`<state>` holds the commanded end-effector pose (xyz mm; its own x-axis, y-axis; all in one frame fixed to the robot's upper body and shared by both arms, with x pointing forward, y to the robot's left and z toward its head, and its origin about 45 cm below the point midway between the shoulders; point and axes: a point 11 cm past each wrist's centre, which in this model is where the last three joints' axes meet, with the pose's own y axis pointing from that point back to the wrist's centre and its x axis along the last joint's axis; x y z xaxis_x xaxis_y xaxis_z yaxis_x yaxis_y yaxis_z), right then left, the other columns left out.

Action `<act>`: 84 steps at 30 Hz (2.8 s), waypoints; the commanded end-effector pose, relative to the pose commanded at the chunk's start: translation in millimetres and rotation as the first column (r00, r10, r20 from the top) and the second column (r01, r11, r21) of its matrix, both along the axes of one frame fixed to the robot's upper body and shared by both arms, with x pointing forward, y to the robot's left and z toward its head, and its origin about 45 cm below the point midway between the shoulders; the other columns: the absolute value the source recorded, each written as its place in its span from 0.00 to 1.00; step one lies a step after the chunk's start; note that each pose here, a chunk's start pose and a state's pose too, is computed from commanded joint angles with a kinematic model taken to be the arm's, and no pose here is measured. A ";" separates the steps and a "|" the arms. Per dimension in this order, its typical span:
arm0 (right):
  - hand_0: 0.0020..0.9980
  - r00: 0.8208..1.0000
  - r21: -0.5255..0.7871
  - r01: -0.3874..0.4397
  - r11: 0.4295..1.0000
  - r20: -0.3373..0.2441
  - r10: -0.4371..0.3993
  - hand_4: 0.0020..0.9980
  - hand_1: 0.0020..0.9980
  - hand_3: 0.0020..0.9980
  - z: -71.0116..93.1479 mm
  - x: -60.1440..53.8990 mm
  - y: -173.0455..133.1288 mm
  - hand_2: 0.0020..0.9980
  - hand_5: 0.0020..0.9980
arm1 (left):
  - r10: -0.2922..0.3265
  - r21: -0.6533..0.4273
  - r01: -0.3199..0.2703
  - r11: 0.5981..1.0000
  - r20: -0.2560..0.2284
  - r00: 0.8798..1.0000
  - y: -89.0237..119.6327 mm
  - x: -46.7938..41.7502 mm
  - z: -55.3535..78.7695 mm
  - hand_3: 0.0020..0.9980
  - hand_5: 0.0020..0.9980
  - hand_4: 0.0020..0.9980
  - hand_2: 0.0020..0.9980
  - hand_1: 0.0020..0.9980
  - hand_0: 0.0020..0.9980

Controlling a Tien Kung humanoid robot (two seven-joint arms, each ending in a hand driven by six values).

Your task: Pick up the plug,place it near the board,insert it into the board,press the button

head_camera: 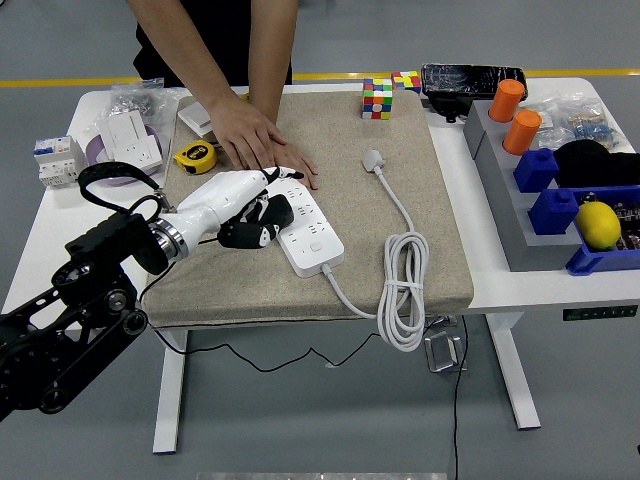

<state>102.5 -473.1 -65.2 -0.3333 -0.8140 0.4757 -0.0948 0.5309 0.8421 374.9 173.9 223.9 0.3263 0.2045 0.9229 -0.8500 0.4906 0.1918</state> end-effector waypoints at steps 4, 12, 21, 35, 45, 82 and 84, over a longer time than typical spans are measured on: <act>0.89 1.000 -0.001 0.000 1.000 -0.002 0.000 1.00 0.83 0.79 0.0 -0.4 -0.2 0.78 0.99 | -0.068 0.175 0.055 0.983 0.069 0.995 -9.3 -0.8 -10.4 0.90 0.03 0.53 0.15 0.02 0.11; 0.88 1.000 -0.005 -0.005 1.000 -0.006 0.005 1.00 0.83 0.79 0.5 -1.2 -1.7 0.78 0.99 | -0.101 0.281 0.089 0.956 0.028 0.995 -10.6 -2.7 -41.9 0.89 0.01 0.52 0.15 0.02 0.11; 0.88 1.000 -0.009 -0.011 1.000 -0.008 0.010 1.00 0.83 0.79 1.2 -0.9 -2.9 0.78 0.99 | -0.097 0.314 0.099 0.944 -0.022 0.995 -11.6 -2.4 -66.5 0.90 0.00 0.52 0.15 0.02 0.11; 0.88 1.000 -0.011 -0.014 1.000 -0.015 0.013 1.00 0.83 0.79 0.9 -3.4 -3.4 0.78 0.99 | -0.119 0.307 0.119 0.944 -0.017 0.993 -23.9 -3.6 -67.5 0.90 0.00 0.51 0.15 0.02 0.11; 0.88 1.000 -0.011 -0.012 1.000 -0.010 0.012 1.00 0.83 0.79 1.4 -1.2 -3.3 0.78 0.99 | -0.115 0.325 0.117 0.938 -0.026 0.993 -22.5 -1.0 -72.3 0.90 0.00 0.51 0.15 0.02 0.11; 0.89 1.000 -0.013 -0.012 1.000 -0.010 0.012 1.00 0.83 0.79 1.8 -1.2 -4.0 0.78 0.99 | -0.130 0.367 0.145 0.919 -0.066 0.989 -21.0 -5.1 -86.7 0.89 0.00 0.51 0.15 0.02 0.11; 0.89 1.000 -0.013 -0.012 1.000 -0.011 0.011 1.00 0.83 0.79 1.7 -1.8 -4.2 0.78 0.99 | -0.131 0.367 0.146 0.919 -0.067 0.989 -21.2 -5.6 -87.1 0.89 0.00 0.51 0.15 0.02 0.11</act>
<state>100.7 -477.2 -63.4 -0.3186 -0.8112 0.4903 -0.0917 0.5412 0.8359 369.4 152.7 136.8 0.3647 -0.1989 0.9096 -0.7664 0.4906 0.4146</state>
